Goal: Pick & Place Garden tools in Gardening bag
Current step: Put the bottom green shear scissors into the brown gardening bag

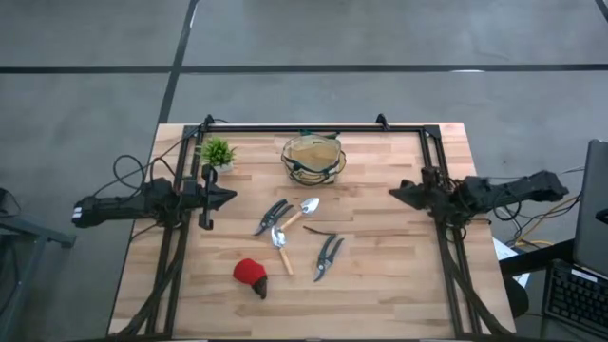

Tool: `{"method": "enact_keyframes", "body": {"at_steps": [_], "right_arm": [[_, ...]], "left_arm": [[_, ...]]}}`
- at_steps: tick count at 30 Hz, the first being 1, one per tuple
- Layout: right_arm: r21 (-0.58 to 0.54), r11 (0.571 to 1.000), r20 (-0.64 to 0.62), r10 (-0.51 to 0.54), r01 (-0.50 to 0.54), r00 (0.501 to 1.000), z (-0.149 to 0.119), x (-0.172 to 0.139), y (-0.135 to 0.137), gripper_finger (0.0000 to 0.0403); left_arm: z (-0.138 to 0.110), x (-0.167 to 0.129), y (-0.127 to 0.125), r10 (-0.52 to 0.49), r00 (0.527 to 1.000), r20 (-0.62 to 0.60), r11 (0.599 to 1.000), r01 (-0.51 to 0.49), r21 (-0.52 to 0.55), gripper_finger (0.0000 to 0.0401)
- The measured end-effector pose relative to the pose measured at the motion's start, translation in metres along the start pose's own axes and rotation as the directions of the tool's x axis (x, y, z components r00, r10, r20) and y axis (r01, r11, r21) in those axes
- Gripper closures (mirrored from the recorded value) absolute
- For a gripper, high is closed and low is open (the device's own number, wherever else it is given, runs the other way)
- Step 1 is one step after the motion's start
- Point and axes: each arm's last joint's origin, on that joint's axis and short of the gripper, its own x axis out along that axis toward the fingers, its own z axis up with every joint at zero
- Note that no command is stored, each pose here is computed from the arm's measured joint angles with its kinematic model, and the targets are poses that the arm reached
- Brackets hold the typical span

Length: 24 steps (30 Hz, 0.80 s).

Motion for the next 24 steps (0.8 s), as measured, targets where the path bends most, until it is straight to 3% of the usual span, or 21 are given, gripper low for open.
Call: {"method": "enact_keyframes", "body": {"at_steps": [5,11,16,20,24], "right_arm": [[0.031,0.999,0.037,-0.03,0.029,0.999,-0.002,0.008,-0.003,0.0394],[0.047,0.995,-0.029,-0.087,0.088,0.996,-0.011,0.019,-0.01,0.0394],[0.005,0.985,-0.088,-0.171,0.172,0.981,-0.014,0.049,0.001,0.0394],[-0.091,0.933,-0.187,-0.359,0.348,0.914,-0.022,0.08,0.004,0.0394],[-0.196,0.867,-0.246,-0.495,0.458,0.833,-0.027,0.111,0.012,0.0394]], "left_arm": [[0.0,0.0,0.0,0.0,1.0,-0.001,1.0,0.0,0.0,0.0391],[0.0,0.0,0.0,0.0,1.0,-0.001,1.0,0.0,0.0,0.0391],[0.0,0.0,0.0,0.0,1.0,-0.001,1.0,0.0,0.0,0.0391],[0.0,0.0,0.0,0.0,1.0,-0.001,1.0,0.0,0.0,0.0391],[0.0,0.0,0.0,0.0,1.0,-0.003,1.0,0.0,0.0,0.0391]]}}
